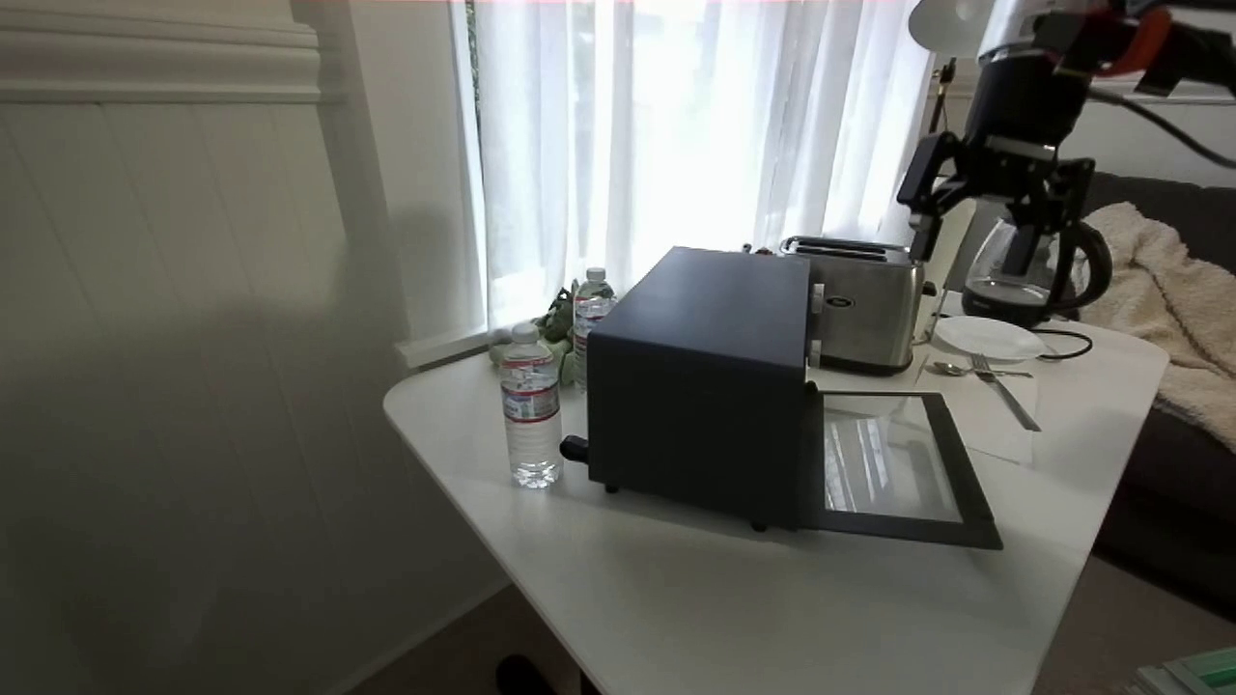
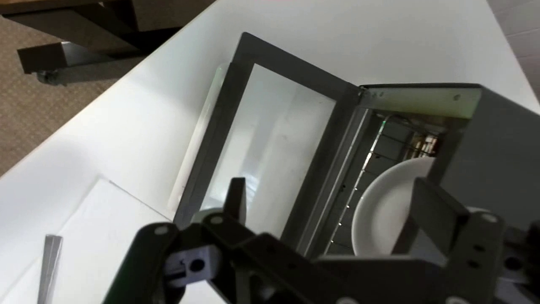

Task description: Pull the oven door in order to pen it

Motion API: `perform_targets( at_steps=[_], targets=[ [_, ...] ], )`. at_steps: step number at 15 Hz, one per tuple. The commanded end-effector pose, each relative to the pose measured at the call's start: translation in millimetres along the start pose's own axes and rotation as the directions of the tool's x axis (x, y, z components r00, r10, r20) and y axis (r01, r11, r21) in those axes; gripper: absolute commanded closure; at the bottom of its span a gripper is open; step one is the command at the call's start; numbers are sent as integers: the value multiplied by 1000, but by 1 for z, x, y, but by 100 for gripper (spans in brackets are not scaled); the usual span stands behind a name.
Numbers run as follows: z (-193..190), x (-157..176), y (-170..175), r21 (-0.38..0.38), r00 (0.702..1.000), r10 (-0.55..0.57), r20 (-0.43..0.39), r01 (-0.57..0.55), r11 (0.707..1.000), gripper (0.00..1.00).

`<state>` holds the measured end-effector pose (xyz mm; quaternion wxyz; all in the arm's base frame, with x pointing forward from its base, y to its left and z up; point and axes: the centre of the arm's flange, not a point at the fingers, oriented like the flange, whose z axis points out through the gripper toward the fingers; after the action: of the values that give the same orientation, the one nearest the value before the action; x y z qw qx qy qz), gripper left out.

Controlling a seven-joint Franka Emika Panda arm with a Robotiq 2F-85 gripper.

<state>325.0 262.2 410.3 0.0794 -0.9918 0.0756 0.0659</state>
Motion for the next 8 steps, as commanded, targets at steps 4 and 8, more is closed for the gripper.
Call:
perform_targets(
  at_steps=[4,8],
  targets=[
    [-65,-41,-11,27,987,-163,-10,163,986,0],
    [-63,-37,-16,13,985,-169,-29,169,986,0]
  ],
)
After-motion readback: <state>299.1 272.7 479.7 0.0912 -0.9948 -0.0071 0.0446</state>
